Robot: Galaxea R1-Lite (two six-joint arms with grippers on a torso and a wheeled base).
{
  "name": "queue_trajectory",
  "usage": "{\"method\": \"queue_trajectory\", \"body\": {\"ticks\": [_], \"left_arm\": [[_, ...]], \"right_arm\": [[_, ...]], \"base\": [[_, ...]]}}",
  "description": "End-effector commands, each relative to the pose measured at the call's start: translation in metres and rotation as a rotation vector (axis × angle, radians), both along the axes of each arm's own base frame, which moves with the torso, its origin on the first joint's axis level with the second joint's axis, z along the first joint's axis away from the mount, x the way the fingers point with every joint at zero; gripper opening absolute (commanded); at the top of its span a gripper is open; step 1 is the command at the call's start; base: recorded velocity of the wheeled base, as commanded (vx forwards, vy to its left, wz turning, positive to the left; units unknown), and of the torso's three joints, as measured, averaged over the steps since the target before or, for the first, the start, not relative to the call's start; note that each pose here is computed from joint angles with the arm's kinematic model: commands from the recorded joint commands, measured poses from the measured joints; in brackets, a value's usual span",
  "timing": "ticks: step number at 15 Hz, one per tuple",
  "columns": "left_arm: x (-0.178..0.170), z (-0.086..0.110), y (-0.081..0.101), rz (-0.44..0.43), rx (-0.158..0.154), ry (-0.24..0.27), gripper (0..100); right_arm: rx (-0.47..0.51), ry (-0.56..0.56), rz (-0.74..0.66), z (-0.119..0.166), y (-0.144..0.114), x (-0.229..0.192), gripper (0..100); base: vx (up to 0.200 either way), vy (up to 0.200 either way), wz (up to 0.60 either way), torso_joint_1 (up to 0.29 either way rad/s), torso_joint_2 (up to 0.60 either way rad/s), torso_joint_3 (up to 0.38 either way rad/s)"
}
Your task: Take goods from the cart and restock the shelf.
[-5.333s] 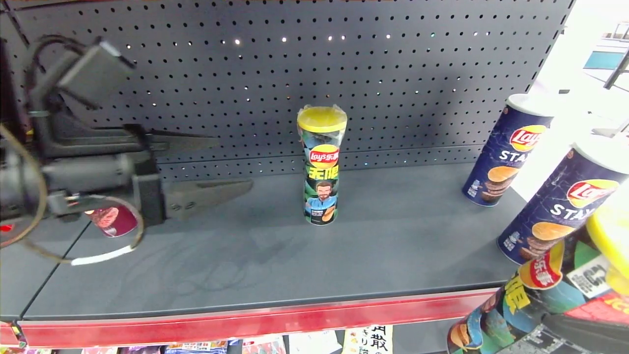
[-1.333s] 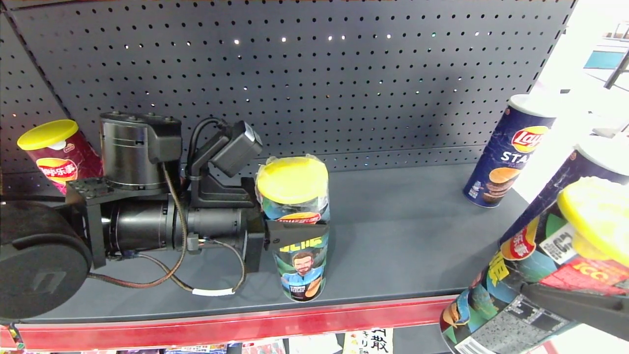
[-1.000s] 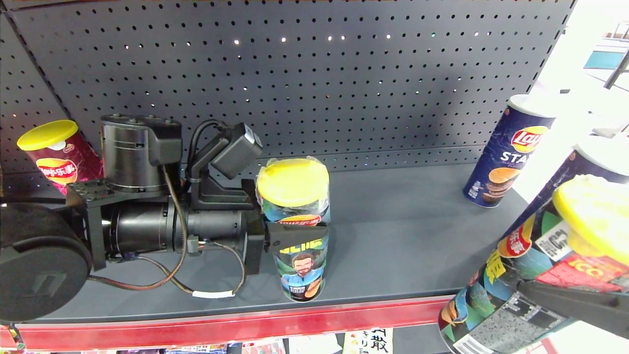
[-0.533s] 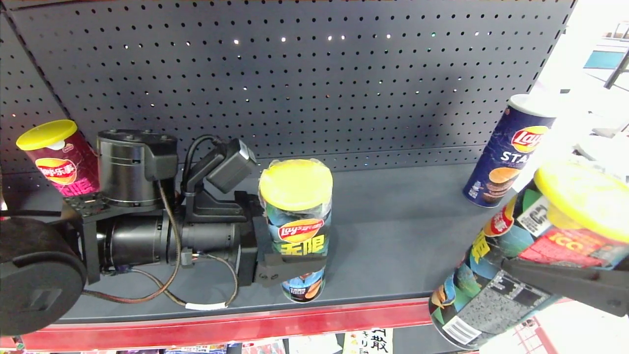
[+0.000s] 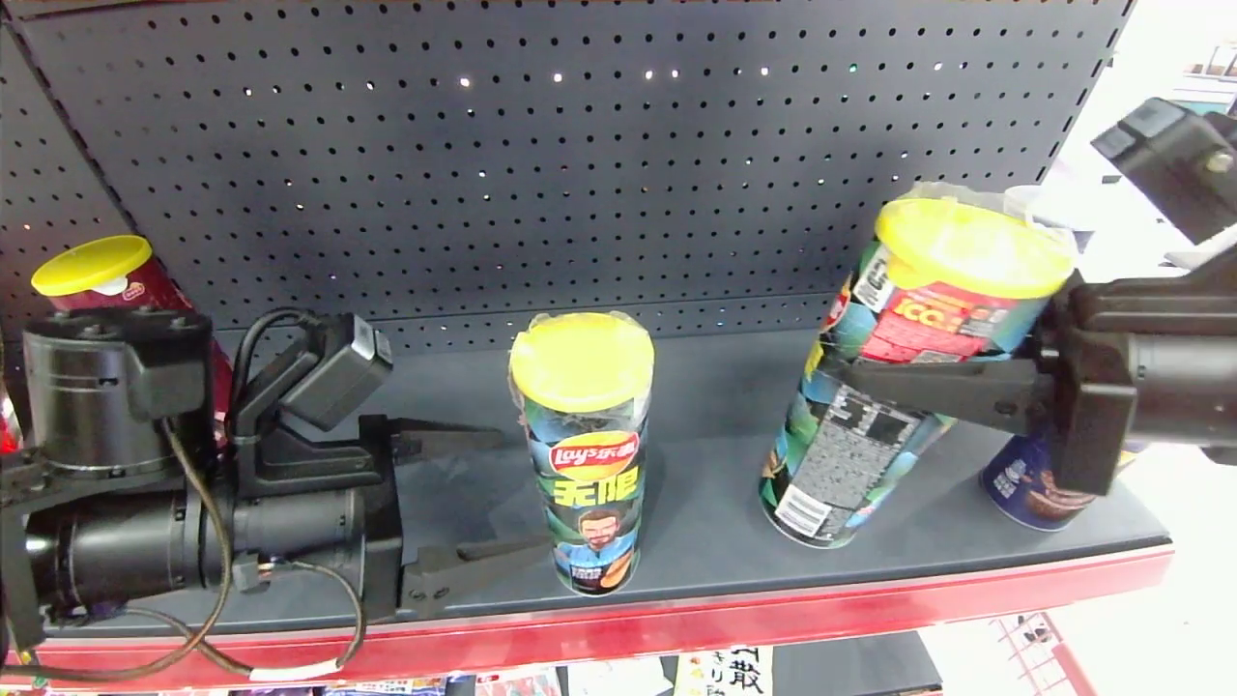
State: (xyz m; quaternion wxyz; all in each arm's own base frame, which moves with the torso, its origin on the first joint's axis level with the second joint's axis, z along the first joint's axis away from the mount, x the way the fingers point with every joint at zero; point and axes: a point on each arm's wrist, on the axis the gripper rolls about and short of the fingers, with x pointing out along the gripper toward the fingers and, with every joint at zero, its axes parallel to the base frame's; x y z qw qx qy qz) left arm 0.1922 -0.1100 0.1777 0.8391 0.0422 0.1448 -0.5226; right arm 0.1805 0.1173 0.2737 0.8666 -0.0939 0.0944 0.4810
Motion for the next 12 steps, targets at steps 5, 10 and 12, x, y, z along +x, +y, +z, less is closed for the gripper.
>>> {"method": "queue_trajectory", "body": {"ticks": [5, 10, 12], "left_arm": [[-0.049, -0.013, 0.042, 0.103, -0.003, -0.009, 100], [-0.059, -0.015, 0.059, 0.19, -0.009, -0.028, 100], [-0.058, -0.015, 0.062, 0.215, -0.01, -0.031, 100]], "right_arm": [[0.007, -0.023, 0.024, -0.014, 0.064, 0.095, 0], [0.008, -0.039, 0.036, -0.019, 0.099, 0.125, 0], [-0.002, -0.034, 0.031, -0.024, 0.106, 0.126, 0]], "base": [[0.0, 0.0, 0.0, 0.0, 0.0, 0.0], [0.0, 0.0, 0.0, 0.0, 0.0, 0.0], [0.0, 0.0, 0.0, 0.0, 0.0, 0.0]]}}
